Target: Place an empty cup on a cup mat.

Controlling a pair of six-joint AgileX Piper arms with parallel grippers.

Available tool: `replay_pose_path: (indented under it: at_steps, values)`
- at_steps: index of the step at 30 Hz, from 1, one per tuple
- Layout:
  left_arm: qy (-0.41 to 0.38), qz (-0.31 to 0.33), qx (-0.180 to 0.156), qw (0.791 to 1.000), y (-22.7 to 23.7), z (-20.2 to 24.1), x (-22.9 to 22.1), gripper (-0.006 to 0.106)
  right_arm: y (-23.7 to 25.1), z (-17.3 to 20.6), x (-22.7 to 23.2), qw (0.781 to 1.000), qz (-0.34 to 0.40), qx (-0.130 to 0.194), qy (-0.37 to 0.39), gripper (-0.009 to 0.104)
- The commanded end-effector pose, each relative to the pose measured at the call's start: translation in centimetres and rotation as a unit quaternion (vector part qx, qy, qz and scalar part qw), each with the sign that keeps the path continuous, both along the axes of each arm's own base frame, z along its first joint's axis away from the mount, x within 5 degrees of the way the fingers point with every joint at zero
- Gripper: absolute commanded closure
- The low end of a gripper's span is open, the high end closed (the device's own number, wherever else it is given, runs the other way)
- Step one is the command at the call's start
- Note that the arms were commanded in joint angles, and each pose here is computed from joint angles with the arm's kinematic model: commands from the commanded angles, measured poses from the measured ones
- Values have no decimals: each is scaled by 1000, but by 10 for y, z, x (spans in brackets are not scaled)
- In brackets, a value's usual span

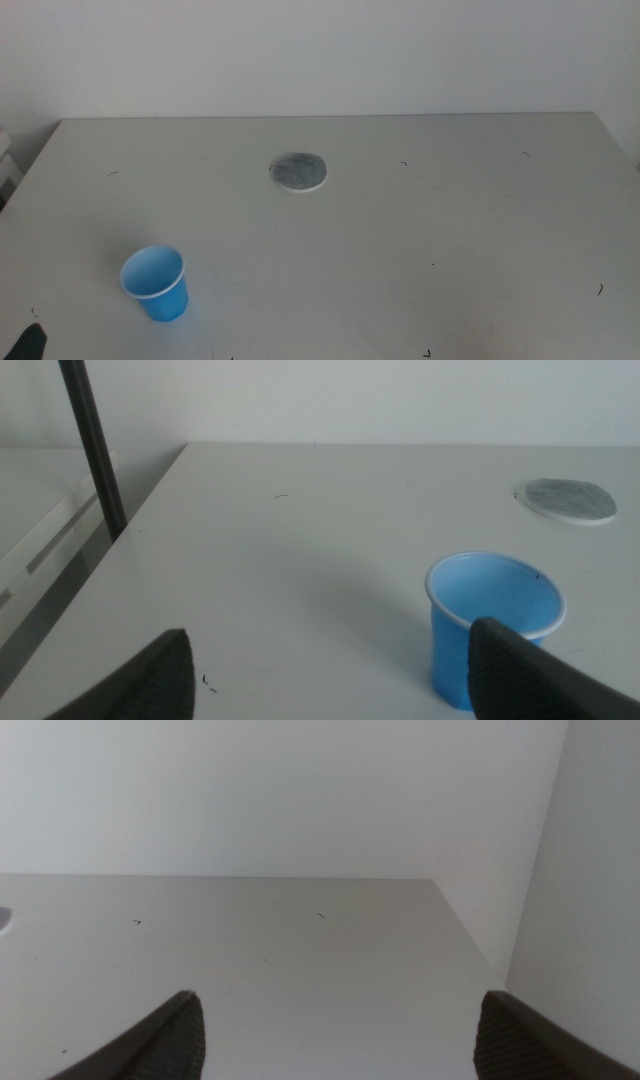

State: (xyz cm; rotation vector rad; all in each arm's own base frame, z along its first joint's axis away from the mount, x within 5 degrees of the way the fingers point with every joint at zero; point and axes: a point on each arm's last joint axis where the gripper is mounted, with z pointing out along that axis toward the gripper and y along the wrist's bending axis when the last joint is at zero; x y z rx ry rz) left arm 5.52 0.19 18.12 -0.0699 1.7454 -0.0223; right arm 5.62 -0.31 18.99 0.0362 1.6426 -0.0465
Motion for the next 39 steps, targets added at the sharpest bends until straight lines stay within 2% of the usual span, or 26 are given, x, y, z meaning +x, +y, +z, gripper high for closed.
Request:
replay_pose_path:
  at_steps: [1, 8, 14, 21, 26, 33, 39]
  values:
    - [-57, -1, -9, 998, -1, 17, -1, -5, 0, 12, -2, 998, 1, -11, -54, 1]
    - [-49, 2, -9, 999, 0, 67, -1, -5, 0, 12, -2, 998, 1, -11, -54, 1]
    - [-3, 6, -14, 1000, 1, 110, 5, -5, 0, 12, -2, 998, 1, -11, -54, 1]
    - [36, 1, -39, 999, -1, 164, 23, -5, 0, 12, -2, 998, 1, -11, -54, 1]
    - [81, 4, -36, 996, -1, 196, 42, -5, 0, 12, -2, 998, 1, -11, -54, 1]
    - [160, 3, -33, 987, -1, 223, 72, -5, 0, 12, -2, 998, 1, -11, -54, 1]
    - [244, -6, -29, 969, -2, 229, 96, -5, 0, 12, -2, 998, 1, -11, -54, 1]
